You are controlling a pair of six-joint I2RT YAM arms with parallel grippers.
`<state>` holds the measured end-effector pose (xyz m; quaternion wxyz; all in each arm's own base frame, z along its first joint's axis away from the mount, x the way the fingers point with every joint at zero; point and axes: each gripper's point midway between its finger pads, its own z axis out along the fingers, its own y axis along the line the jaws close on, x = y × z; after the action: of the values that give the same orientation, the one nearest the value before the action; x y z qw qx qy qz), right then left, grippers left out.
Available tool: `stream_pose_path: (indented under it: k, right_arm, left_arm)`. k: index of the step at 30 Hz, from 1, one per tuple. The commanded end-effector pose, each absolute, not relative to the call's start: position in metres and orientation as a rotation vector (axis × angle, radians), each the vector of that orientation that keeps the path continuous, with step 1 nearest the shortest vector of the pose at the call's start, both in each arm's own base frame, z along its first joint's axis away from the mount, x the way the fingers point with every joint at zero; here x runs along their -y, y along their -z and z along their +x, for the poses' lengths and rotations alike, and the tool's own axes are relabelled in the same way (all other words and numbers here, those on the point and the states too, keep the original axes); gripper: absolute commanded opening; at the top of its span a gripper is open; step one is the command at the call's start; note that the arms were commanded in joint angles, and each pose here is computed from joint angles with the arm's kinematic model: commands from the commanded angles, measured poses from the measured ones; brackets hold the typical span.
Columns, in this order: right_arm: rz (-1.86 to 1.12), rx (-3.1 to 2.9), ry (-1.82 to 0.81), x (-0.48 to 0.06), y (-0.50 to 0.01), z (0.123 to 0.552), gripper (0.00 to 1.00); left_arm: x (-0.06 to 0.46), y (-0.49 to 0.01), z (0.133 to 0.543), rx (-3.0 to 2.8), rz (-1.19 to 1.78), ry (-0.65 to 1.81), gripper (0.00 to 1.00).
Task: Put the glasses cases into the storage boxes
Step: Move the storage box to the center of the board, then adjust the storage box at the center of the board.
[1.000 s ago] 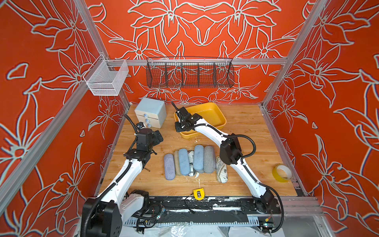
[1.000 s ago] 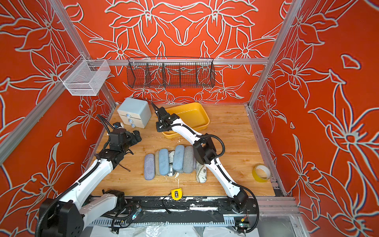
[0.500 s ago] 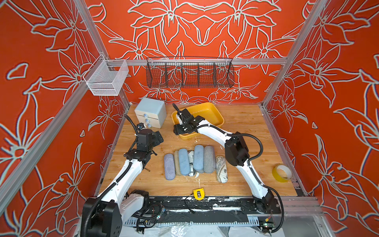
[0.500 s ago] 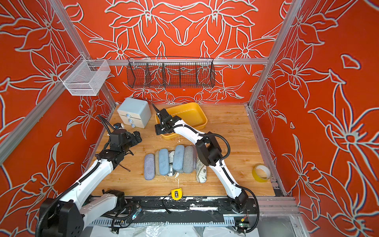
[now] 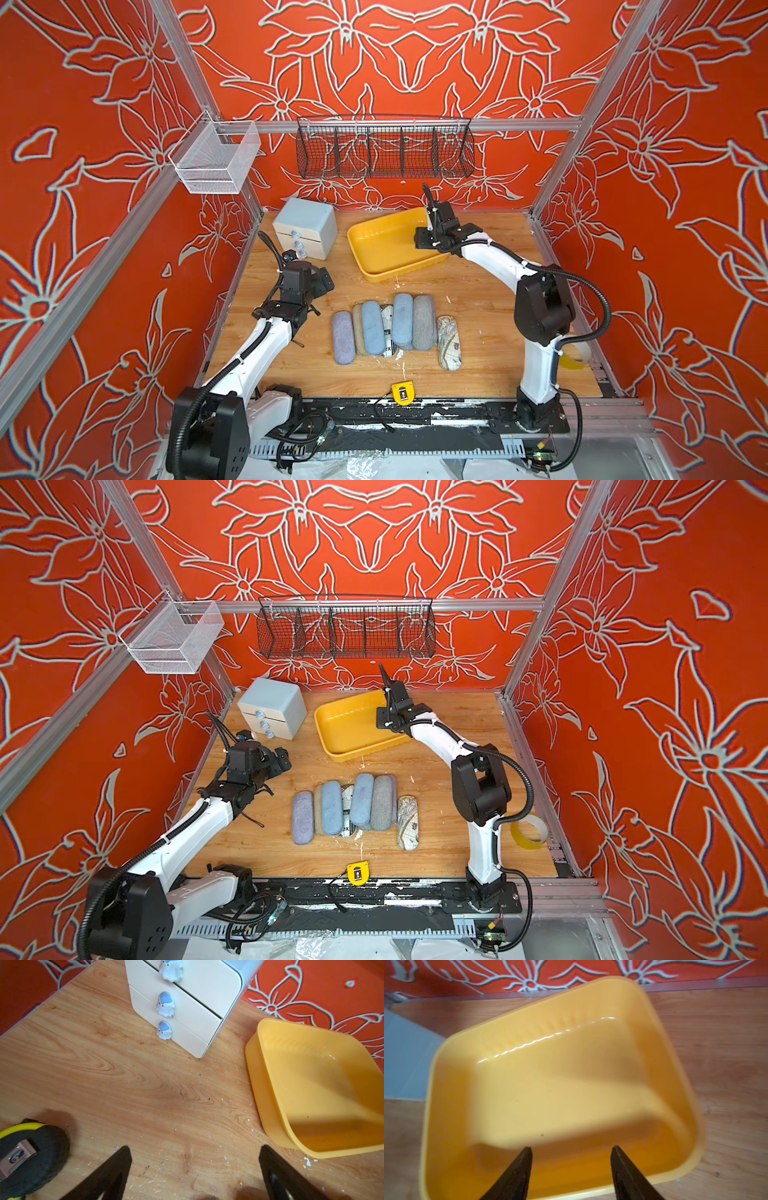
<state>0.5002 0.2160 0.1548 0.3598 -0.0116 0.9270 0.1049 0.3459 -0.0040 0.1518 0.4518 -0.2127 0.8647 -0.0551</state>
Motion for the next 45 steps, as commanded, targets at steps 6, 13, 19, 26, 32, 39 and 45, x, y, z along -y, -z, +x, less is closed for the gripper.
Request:
stream_pose_path:
  k: [6,13,19,26,32,39,45]
  right_arm:
    - [0.072,-2.378,-0.097,-0.152,-0.146,0.518,0.56]
    - [0.136,-2.409,-0.034,-0.119,-0.127,0.532,0.50]
    - [0.153,-2.441,-0.057,-0.113,-0.110,0.542,0.45]
    - [0.152,-2.473,-0.078,-0.116,-0.096,0.547,0.33]
    - [0.165,-2.521,-0.066,-0.114,-0.089,0.535,0.22]
    - [0.174,-2.570,-0.089,-0.113,-0.077,0.512,0.16]
    - [0.166,-2.600,-0.119,-0.117,-0.073,0.492,0.04]
  left_arm:
    - [0.008,-0.166,0.352,-2.107,-0.512,0.158,0.97]
    - [0.007,-0.163,0.352,-2.113,-0.512,0.152,0.97]
    - [0.008,-0.162,0.354,-2.118,-0.509,0.147,0.97]
    - [0.007,-0.160,0.355,-2.126,-0.511,0.140,0.97]
    - [0.005,-0.158,0.354,-2.126,-0.521,0.128,0.98]
    - [0.006,-0.155,0.354,-2.132,-0.521,0.135,0.98]
    - [0.006,-0.153,0.354,-2.132,-0.525,0.139,0.98]
